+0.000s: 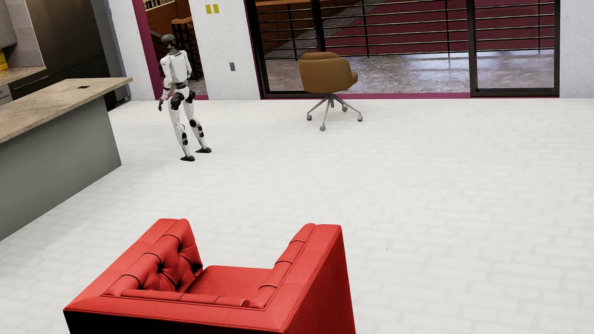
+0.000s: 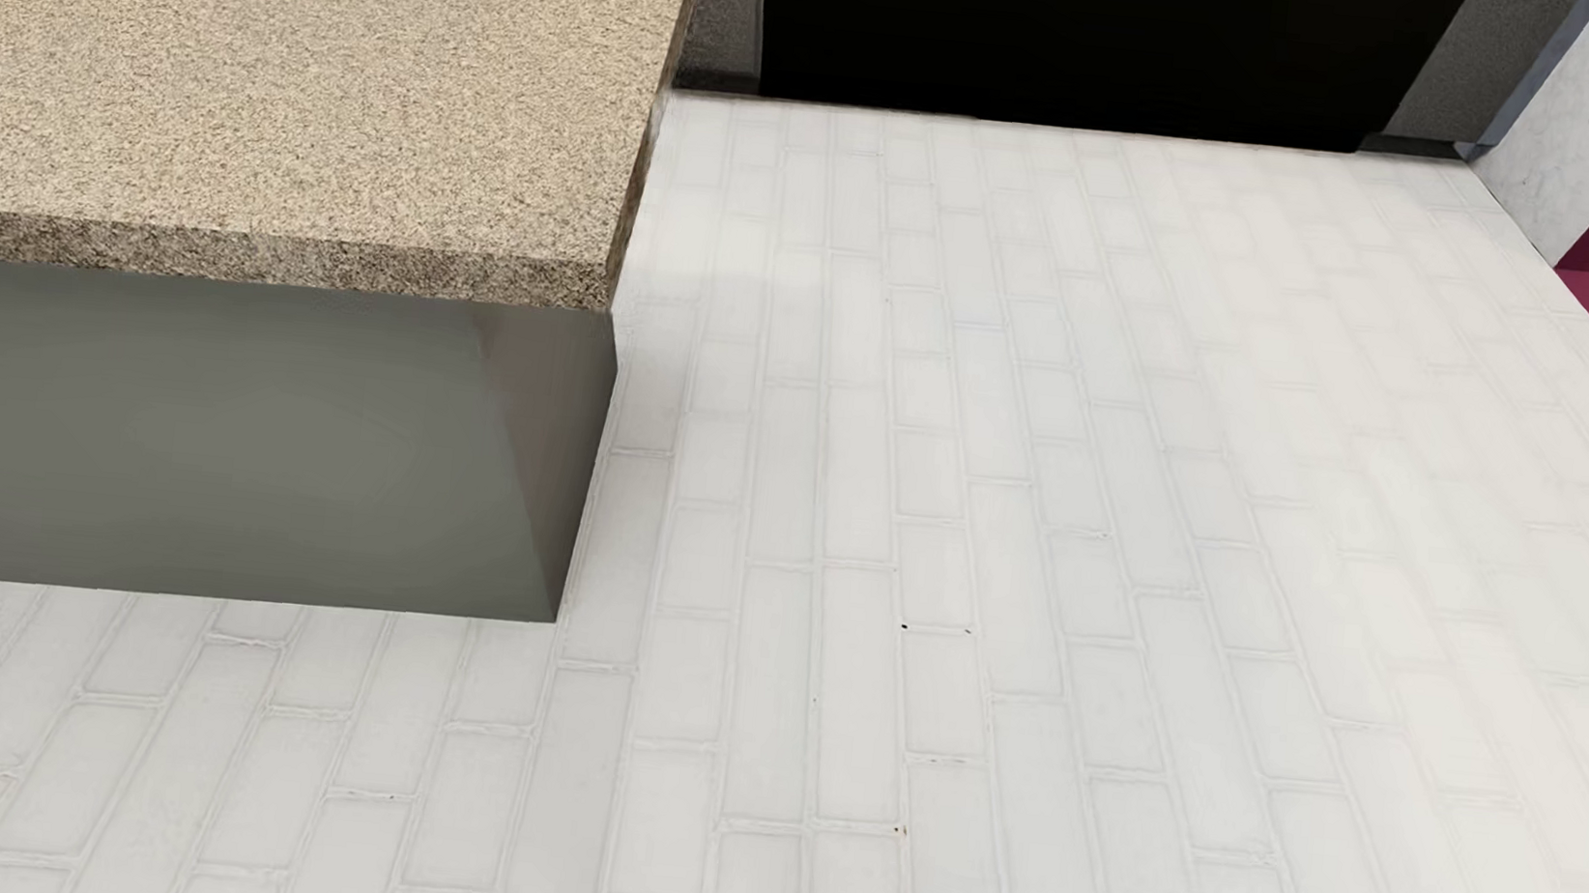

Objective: Head to the counter

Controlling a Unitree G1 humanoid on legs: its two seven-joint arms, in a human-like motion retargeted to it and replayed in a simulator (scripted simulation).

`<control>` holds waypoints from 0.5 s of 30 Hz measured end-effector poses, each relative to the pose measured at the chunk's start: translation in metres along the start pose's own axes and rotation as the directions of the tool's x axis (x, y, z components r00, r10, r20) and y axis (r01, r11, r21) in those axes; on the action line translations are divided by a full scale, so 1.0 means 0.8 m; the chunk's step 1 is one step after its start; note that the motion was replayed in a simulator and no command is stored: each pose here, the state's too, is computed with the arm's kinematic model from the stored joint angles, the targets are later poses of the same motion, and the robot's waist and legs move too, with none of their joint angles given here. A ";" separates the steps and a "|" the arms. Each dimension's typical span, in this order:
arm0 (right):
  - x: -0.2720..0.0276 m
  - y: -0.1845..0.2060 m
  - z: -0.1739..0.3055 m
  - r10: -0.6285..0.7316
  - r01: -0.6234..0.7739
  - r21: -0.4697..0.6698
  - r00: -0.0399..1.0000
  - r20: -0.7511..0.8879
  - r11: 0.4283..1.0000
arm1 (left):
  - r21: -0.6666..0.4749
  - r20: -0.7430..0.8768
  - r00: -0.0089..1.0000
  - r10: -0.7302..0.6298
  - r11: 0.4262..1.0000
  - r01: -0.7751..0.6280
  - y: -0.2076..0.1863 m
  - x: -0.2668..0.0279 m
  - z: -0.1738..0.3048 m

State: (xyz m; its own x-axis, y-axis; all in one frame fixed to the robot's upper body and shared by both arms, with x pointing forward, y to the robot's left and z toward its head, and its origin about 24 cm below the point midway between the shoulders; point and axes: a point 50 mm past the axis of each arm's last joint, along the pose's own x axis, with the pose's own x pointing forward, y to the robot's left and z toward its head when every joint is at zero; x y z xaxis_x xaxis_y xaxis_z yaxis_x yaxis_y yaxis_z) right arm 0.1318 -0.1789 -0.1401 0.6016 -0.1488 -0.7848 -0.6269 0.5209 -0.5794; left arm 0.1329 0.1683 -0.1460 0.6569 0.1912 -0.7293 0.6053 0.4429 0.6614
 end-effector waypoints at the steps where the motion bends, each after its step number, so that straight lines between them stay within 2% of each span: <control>1: 0.001 -0.002 0.003 -0.007 0.007 0.003 1.000 0.007 1.000 | 0.017 -0.029 0.999 0.027 1.000 -0.026 -0.004 -0.003 -0.002; 6: 0.001 -0.004 0.004 -0.044 0.044 0.064 0.999 0.004 0.997 | 0.078 -0.058 0.998 0.027 0.997 -0.023 -0.014 -0.005 -0.001; 15: 0.002 0.003 -0.012 0.006 -0.006 0.003 0.998 -0.057 1.000 | -0.036 0.149 0.975 0.163 0.987 -0.159 0.037 0.005 0.054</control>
State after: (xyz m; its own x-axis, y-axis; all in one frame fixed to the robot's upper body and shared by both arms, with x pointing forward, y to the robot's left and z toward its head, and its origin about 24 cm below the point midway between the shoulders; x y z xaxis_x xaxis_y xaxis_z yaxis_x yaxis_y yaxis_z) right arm 0.1269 -0.1861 -0.1450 0.5686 -0.1939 -0.7994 -0.6286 0.5244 -0.5743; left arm 0.1728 0.1444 -0.1220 0.8065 0.1281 -0.5773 0.4761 0.4383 0.7624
